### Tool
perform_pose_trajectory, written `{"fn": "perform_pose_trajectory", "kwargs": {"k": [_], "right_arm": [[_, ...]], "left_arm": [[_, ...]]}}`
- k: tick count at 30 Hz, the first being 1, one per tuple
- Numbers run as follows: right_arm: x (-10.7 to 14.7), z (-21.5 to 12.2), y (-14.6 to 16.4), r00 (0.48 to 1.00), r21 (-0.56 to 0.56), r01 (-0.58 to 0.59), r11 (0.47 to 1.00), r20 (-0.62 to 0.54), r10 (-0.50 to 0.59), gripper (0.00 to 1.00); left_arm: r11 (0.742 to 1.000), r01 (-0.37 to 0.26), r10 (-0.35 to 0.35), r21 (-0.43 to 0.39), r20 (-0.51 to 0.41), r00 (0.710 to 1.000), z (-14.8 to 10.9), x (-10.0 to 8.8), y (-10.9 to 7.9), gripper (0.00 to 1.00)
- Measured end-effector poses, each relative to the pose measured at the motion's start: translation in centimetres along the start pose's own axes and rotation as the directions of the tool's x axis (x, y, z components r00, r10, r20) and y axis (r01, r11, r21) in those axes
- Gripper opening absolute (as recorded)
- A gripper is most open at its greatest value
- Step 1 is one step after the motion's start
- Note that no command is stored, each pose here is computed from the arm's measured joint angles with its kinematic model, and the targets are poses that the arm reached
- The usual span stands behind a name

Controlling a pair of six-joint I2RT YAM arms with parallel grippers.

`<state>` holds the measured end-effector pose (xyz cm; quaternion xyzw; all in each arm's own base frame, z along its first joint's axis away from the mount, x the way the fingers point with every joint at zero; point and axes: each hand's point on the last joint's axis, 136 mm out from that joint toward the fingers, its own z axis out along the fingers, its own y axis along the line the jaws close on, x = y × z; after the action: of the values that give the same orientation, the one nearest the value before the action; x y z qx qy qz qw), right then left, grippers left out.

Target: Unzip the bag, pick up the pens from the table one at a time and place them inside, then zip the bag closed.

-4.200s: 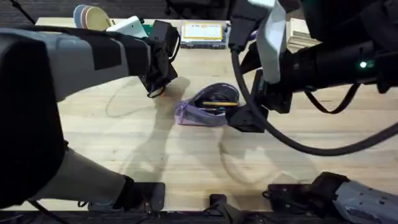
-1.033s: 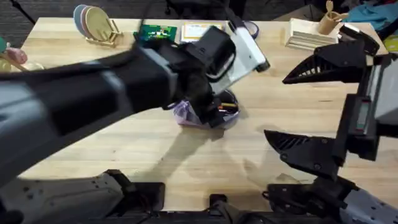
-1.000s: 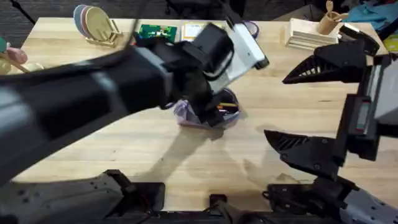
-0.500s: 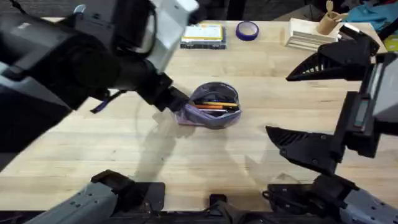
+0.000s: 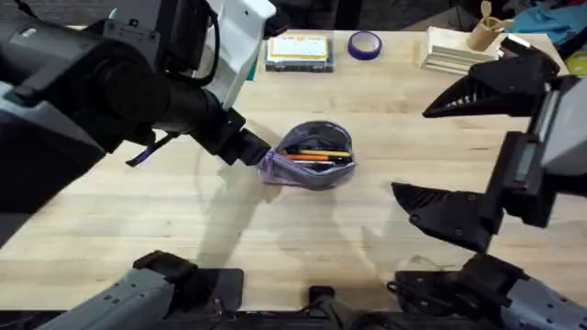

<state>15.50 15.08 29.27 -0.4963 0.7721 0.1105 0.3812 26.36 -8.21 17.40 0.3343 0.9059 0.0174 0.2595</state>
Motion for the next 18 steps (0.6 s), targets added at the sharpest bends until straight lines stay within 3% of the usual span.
{"fn": "perform_pose_trajectory", "kwargs": {"k": [6,10,13,14,18], "right_arm": [[0.1,0.5,-0.1,1.0,-0.005,-0.003,1.0,-0.02,0.003,0.998],[0.1,0.6,-0.1,1.0,-0.006,-0.003,1.0,-0.022,0.003,0.998],[0.1,0.6,-0.1,1.0,-0.007,-0.003,1.0,-0.024,0.003,0.998],[0.1,0.7,-0.1,1.0,-0.008,-0.004,1.0,-0.026,0.004,0.998],[0.1,0.7,-0.1,1.0,-0.008,-0.014,1.0,-0.025,0.013,0.998]], "left_arm": [[0.998,-0.054,0.054,0.013,-0.011,0.998,0.0,0.5,0.1,0.993],[0.991,-0.121,0.121,0.064,-0.001,0.993,-0.1,1.1,0.3,0.993],[0.978,-0.172,0.17,0.119,0.029,0.985,-0.2,1.7,0.5,0.993],[0.964,-0.217,0.207,0.156,0.074,0.975,-0.5,2.2,1.0,0.993],[0.951,-0.259,0.236,0.172,0.141,0.961,-1.0,2.6,1.9,0.993]]}}
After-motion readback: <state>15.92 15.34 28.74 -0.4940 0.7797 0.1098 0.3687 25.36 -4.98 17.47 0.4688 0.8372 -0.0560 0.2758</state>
